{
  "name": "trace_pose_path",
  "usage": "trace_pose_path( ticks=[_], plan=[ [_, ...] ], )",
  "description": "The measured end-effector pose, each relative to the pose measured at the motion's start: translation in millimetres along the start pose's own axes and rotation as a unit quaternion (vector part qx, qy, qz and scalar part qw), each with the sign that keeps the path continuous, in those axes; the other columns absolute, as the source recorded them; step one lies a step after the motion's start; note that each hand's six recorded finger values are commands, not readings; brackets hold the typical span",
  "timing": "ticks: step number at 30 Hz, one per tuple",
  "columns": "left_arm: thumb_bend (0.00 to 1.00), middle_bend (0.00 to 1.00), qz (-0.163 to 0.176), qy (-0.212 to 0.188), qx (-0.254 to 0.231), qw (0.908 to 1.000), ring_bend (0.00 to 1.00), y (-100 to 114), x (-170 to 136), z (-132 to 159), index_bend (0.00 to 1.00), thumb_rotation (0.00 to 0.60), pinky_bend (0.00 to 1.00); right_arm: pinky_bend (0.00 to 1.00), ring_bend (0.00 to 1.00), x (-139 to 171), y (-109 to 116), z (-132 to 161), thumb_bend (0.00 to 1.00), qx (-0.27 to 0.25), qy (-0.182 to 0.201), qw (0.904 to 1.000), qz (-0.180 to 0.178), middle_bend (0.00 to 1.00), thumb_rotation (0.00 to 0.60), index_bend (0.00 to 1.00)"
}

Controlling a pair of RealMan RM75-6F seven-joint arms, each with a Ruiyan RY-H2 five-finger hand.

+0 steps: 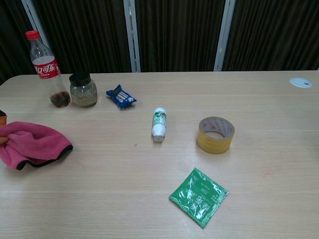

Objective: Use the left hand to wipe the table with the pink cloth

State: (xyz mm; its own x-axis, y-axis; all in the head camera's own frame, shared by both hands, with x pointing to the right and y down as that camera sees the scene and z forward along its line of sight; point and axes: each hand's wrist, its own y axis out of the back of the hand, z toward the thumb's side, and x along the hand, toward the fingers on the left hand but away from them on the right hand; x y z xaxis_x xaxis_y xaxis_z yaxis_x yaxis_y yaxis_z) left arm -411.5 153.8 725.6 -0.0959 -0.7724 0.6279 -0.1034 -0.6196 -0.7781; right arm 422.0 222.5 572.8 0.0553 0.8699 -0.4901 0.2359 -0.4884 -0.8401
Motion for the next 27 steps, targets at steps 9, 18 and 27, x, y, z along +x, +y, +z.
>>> trace_pose_path(
  ticks=[9, 18, 27],
  plan=[
    [0.6, 0.58, -0.023, -0.044, -0.023, 0.9985, 0.48, -27, -3, 50, 0.84, 0.6, 0.53, 0.0, 0.0, 0, 0, -1, 0.02, -0.003, -0.002, 1.0, 0.001, 0.0, 0.6, 0.0],
    [0.59, 0.58, -0.033, -0.108, -0.039, 0.9929, 0.48, -44, -15, 110, 0.84, 0.6, 0.53, 0.0, 0.0, 0, 0, -2, 0.02, -0.004, -0.002, 1.0, 0.001, 0.0, 0.6, 0.0],
    [0.59, 0.58, -0.032, -0.148, -0.066, 0.9862, 0.48, -52, -27, 158, 0.84, 0.6, 0.53, 0.0, 0.0, 1, 1, -2, 0.02, -0.006, -0.004, 1.0, 0.0, 0.0, 0.6, 0.0]
  ],
)
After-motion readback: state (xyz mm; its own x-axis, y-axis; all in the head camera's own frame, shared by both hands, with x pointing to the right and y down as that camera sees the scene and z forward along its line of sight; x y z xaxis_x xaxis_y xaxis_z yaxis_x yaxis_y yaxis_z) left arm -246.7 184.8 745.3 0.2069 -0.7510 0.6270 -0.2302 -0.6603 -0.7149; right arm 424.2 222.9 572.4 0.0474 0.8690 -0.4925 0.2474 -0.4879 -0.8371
